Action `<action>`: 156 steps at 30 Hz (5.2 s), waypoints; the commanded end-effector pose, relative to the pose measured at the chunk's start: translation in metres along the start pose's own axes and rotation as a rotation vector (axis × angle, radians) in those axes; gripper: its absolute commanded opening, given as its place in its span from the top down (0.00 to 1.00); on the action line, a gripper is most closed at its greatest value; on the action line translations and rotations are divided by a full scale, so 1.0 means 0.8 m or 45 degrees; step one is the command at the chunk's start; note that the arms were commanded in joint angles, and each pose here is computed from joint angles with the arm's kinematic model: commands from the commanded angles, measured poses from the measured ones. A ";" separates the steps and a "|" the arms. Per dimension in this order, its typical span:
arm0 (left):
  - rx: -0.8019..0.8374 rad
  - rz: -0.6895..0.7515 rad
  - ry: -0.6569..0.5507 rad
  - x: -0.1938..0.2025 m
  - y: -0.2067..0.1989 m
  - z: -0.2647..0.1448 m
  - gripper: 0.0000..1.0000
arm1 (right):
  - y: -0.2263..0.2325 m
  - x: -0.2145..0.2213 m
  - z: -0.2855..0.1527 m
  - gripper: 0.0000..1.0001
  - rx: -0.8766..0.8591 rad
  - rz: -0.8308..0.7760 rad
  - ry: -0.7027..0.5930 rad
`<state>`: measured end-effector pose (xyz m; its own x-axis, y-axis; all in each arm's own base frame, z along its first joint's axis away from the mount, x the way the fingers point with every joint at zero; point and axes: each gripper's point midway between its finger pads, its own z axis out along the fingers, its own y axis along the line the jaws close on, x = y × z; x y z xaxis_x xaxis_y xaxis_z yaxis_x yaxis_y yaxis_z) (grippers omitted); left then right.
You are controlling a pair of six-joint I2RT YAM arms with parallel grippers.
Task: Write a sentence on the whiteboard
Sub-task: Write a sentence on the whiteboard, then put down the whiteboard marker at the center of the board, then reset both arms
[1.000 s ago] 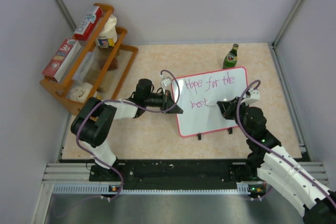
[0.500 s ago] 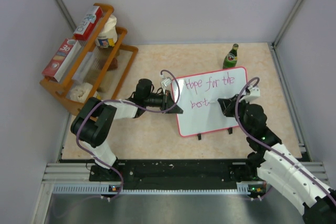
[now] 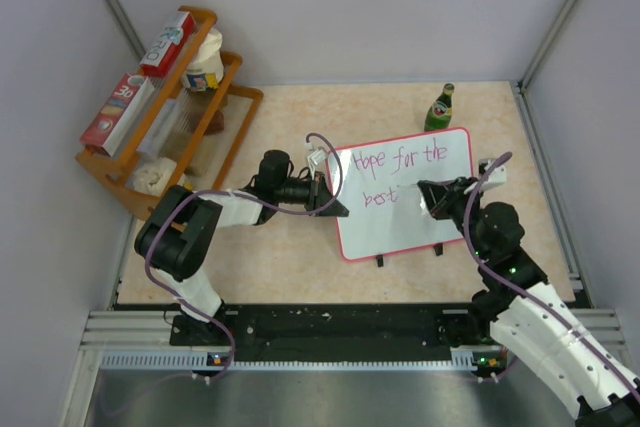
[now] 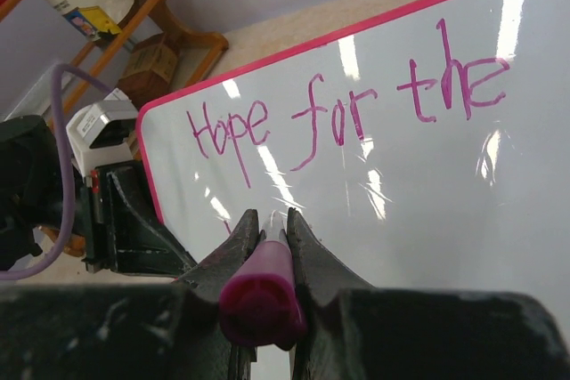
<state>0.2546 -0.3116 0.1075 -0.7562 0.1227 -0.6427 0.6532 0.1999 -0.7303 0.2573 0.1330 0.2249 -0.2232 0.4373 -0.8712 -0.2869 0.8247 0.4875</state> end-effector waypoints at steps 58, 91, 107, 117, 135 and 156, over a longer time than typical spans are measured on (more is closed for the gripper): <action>-0.193 0.058 0.126 0.053 0.028 -0.003 1.00 | 0.031 0.103 -0.053 1.00 -0.153 0.418 0.489; -0.218 0.040 0.126 0.054 0.033 -0.004 0.99 | -0.006 0.242 -0.120 1.00 0.043 0.844 0.926; -0.211 0.042 0.124 0.053 0.032 -0.003 0.99 | -0.010 0.245 -0.118 1.00 0.061 0.855 0.911; -0.211 0.042 0.123 0.053 0.032 -0.004 0.99 | -0.010 0.243 -0.117 0.87 0.071 0.850 0.910; -0.214 0.052 0.123 0.053 0.031 -0.005 0.91 | 0.006 0.196 -0.102 0.15 -0.013 0.723 0.790; -0.248 0.163 -0.017 0.031 0.014 -0.029 0.20 | 0.024 0.121 -0.072 0.04 -0.080 0.385 0.647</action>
<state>0.2339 -0.2855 0.0660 -0.7379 0.1894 -0.6478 0.6626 0.3860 -0.6419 0.1628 0.1732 0.1277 -0.7760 0.4103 -0.4790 -0.1228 0.6466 0.7529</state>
